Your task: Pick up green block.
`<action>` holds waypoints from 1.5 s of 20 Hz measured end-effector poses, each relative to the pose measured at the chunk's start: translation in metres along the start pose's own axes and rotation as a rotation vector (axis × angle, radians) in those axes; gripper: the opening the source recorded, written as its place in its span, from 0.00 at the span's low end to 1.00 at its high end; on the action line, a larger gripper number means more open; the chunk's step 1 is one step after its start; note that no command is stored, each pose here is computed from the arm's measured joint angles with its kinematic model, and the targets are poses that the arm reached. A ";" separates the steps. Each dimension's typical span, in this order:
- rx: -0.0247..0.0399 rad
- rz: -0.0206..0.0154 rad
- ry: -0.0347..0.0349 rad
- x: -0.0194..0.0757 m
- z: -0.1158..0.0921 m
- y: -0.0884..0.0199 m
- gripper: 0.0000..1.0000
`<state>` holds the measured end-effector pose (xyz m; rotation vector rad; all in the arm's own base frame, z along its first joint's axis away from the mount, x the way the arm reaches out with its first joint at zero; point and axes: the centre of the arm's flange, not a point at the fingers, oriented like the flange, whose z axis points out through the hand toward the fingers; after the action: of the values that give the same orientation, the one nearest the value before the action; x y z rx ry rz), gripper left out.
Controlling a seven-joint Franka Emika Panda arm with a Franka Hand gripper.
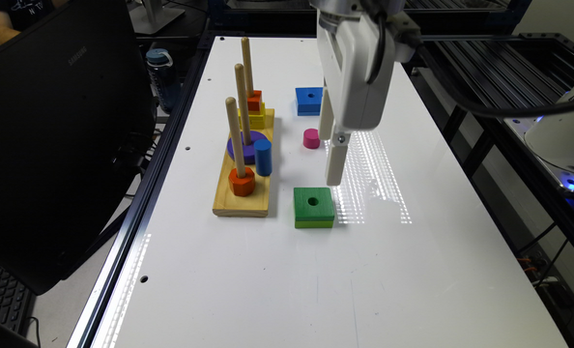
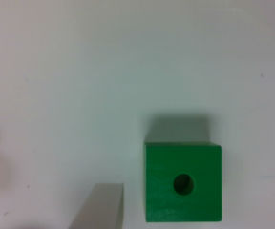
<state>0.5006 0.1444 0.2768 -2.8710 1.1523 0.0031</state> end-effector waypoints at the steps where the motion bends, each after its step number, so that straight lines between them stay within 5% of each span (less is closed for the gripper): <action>1: 0.0005 -0.0003 -0.0004 0.0005 0.002 0.000 1.00; 9: -0.0023 -0.0008 -0.0073 0.0020 0.014 0.000 1.00; 15: 0.0062 -0.0004 -0.0034 0.0075 0.021 -0.003 1.00; 18: 0.0037 -0.0013 -0.0072 0.0088 0.030 -0.003 1.00; 24: 0.0114 -0.0013 -0.0105 0.0128 0.041 -0.007 1.00; 30: 0.0106 -0.0030 -0.0154 0.0121 0.049 -0.014 1.00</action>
<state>0.5195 0.1479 0.2285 -2.8584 1.1419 0.0189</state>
